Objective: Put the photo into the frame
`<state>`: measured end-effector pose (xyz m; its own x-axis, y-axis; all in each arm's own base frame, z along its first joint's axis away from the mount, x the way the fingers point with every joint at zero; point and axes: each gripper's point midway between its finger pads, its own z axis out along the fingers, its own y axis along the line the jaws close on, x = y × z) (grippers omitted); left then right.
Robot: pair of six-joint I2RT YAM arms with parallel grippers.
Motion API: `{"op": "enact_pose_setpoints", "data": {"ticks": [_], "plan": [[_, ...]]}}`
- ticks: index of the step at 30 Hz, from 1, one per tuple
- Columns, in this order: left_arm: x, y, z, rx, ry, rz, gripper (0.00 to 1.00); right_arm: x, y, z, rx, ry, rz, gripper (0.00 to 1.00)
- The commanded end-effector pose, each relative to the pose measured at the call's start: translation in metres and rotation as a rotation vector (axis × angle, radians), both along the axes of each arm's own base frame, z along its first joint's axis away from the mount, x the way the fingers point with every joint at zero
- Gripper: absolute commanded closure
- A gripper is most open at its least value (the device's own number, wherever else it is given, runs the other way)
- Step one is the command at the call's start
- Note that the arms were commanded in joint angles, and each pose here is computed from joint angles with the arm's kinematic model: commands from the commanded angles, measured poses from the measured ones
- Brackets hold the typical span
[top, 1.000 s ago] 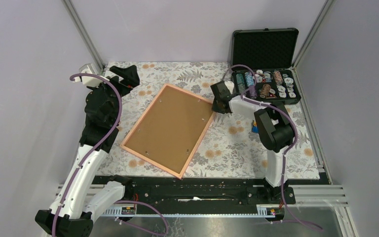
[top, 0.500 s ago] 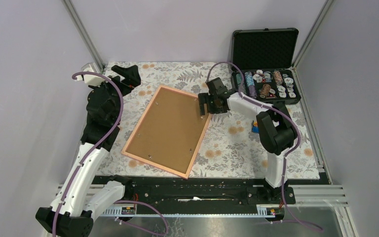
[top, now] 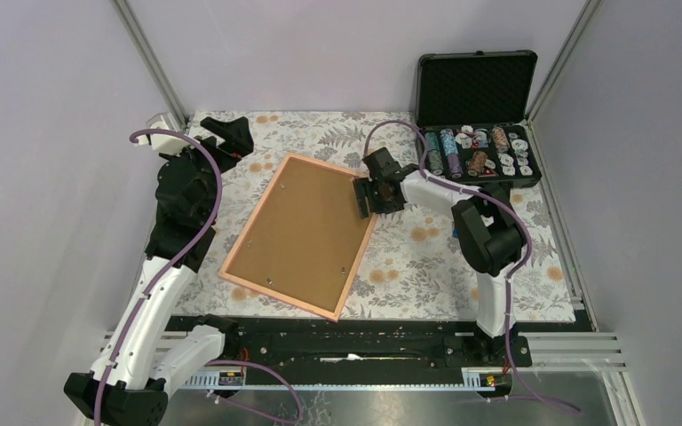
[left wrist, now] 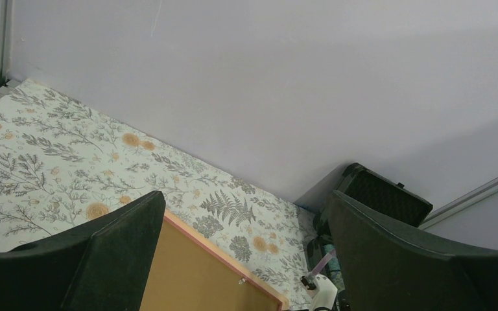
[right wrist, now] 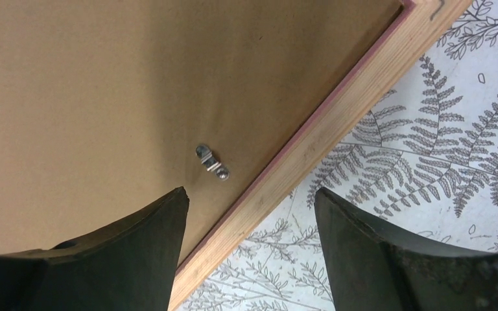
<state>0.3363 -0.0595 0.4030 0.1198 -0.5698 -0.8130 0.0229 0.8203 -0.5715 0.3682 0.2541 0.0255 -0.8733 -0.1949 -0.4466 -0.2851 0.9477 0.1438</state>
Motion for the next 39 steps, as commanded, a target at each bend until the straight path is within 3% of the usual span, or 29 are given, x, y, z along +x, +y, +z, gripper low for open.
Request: {"op": "enact_pose_setpoints", "data": {"ticks": [1, 11, 14, 21, 23, 26, 29, 32, 39], "plan": [[-0.008, 0.003, 0.034, -0.014, -0.089, 0.005, 0.01, 0.013, 0.003, -0.002, -0.056, -0.038, -0.029, 0.22], [-0.008, 0.005, 0.033, -0.009, -0.086, 0.017, 0.01, 0.022, 0.005, -0.015, -0.074, -0.031, -0.116, 0.36], [-0.008, 0.005, 0.034, -0.009, -0.088, 0.017, 0.01, 0.020, 0.003, -0.016, -0.083, -0.027, -0.135, 0.49], [-0.009, 0.004, 0.034, -0.011, -0.089, 0.011, 0.01, 0.020, 0.003, -0.013, -0.064, -0.010, -0.223, 0.93], [-0.010, 0.005, 0.035, -0.011, -0.091, 0.013, 0.01, 0.022, 0.004, -0.010, -0.048, -0.012, -0.249, 1.00], [-0.011, 0.005, 0.036, -0.010, -0.093, 0.015, 0.01, 0.027, 0.012, -0.005, -0.018, -0.011, -0.221, 0.98], [-0.012, 0.006, 0.037, -0.009, -0.096, 0.019, 0.01, 0.030, 0.015, 0.001, -0.005, -0.011, -0.185, 0.73], [-0.012, 0.007, 0.037, -0.007, -0.095, 0.026, 0.01, 0.032, 0.015, 0.015, -0.001, -0.039, -0.145, 0.54], [-0.011, 0.005, 0.036, -0.011, -0.094, 0.015, 0.01, 0.032, 0.011, 0.039, 0.011, -0.082, -0.156, 0.28]]}}
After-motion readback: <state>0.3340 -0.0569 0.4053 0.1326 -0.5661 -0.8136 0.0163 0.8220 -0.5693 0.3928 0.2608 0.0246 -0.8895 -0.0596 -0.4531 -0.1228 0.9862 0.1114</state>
